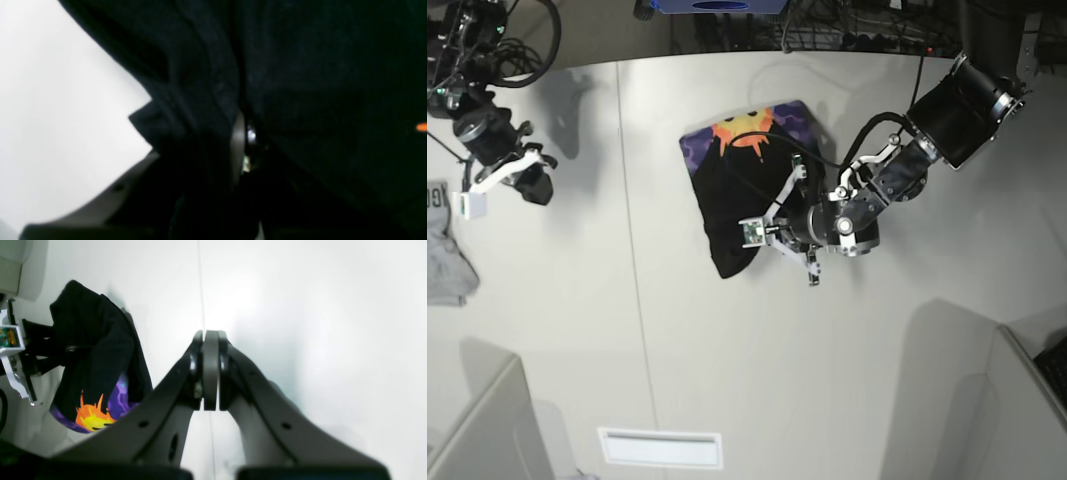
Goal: Fold the T-shirt properly
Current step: 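Push and smooth the folded shirt square with the left gripper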
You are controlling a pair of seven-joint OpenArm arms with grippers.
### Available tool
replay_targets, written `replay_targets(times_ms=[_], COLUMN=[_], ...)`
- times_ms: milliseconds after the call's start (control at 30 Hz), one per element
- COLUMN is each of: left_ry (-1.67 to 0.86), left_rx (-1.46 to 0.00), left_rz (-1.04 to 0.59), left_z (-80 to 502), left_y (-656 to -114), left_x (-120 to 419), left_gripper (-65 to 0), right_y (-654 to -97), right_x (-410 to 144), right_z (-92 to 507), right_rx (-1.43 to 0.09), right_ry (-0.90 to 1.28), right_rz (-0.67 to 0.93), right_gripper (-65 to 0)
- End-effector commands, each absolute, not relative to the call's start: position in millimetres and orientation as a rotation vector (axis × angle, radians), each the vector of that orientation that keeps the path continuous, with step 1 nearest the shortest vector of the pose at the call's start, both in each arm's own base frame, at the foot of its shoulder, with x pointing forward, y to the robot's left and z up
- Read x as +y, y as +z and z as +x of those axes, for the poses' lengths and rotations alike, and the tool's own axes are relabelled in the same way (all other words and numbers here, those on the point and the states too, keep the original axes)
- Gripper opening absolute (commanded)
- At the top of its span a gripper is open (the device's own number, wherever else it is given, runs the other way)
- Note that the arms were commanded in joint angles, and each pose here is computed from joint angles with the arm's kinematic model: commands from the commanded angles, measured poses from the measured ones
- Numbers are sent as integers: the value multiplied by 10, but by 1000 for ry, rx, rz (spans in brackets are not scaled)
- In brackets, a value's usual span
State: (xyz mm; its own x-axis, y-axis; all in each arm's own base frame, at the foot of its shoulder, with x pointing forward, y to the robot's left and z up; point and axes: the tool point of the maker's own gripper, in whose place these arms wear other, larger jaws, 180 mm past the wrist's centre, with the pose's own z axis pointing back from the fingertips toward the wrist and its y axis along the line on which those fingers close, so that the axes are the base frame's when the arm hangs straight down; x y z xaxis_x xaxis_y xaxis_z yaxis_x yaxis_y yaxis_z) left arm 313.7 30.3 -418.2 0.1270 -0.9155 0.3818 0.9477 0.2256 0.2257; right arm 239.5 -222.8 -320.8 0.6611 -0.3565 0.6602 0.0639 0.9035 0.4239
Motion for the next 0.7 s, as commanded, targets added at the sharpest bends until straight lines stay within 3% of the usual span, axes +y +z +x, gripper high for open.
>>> replay_targets(times_ms=[0,233,433,667], left_ry=[-1356,-1402,-1626,-1702], left_rx=[-494,-597,-572,-590], left_rz=[-54,-195,-185,-144], left_z=[3199,3095,2900,2979], left_y=[-4175,-4115,-4157,-4053], left_x=[274,-269,-465,-381], left_gripper=[-650,-650,-650,-650], right_y=[-3116,-3116,-3131,-3136], right_x=[-2276,-2296,-2296,-2299], right_z=[2420,2411,2391,2382], right_rx=[-853,-853,-847,-847], right_ry=[-234,-238,-239,-241], right_rz=[379,374,373,372], right_gripper=[-650,-650,-650,-650])
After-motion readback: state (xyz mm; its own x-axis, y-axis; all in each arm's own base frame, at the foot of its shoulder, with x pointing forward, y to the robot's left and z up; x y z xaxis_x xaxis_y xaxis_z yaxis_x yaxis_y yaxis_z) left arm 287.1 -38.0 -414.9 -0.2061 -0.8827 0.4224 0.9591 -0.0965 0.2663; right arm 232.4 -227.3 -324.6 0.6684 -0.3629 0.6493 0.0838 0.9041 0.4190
